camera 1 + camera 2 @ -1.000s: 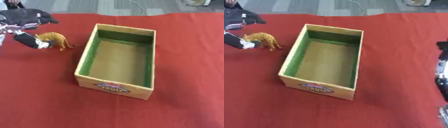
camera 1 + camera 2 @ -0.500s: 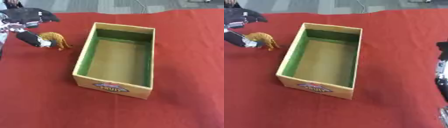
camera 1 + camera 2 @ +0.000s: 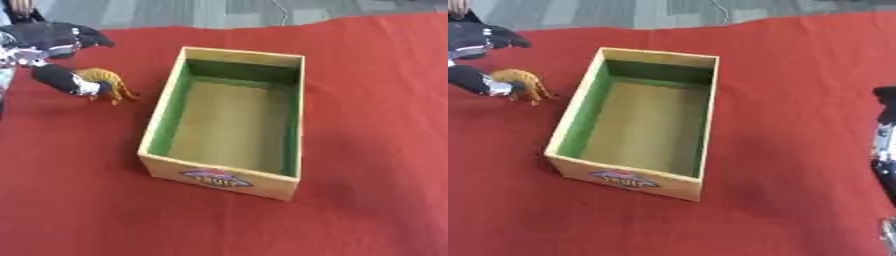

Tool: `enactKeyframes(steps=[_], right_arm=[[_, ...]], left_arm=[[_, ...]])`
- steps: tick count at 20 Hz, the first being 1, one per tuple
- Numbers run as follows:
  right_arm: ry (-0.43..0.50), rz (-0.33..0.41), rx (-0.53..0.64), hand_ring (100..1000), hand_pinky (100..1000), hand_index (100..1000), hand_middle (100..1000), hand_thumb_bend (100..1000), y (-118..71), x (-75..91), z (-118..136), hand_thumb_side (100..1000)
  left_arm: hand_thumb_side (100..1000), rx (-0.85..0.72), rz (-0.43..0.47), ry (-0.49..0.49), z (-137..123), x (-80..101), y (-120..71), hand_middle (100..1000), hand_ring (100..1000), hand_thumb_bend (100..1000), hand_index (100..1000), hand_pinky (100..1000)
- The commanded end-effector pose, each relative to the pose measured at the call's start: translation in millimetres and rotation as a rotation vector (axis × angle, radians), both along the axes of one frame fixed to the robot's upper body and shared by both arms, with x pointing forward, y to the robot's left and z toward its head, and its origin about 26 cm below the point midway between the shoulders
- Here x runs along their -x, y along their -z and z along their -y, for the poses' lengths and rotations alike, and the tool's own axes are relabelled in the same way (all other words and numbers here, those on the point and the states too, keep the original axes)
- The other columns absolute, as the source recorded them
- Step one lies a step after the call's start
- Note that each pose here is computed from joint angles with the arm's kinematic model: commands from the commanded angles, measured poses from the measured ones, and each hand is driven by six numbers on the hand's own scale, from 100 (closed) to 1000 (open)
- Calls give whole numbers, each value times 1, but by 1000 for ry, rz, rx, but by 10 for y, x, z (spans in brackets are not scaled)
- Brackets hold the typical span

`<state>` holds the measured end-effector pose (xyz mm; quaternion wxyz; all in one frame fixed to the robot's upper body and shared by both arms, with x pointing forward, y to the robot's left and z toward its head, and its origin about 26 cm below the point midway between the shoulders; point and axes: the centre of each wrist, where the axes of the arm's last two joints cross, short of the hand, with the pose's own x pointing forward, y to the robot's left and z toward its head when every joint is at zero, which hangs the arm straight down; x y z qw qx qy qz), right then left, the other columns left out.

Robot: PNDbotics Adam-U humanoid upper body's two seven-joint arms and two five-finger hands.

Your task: Pick up objects on the table and place them in the box.

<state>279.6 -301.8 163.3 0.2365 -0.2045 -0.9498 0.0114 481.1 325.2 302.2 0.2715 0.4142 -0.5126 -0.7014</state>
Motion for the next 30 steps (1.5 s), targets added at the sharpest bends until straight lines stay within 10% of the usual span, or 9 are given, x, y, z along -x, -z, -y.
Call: enactKeyframes(steps=[1,30], right_arm=[[-2,19,30,629,862,810,482,100,-68,0,10,486],[-12,24,22,630,869,808,475,100,-65,-19,-61,463]], left_arm=[[781,-63,-16,-19,-179,60,-208,887,1000,397,1000,1000],[555,-121,-46,-166,-373,32,-19,722,903,257,961,967]])
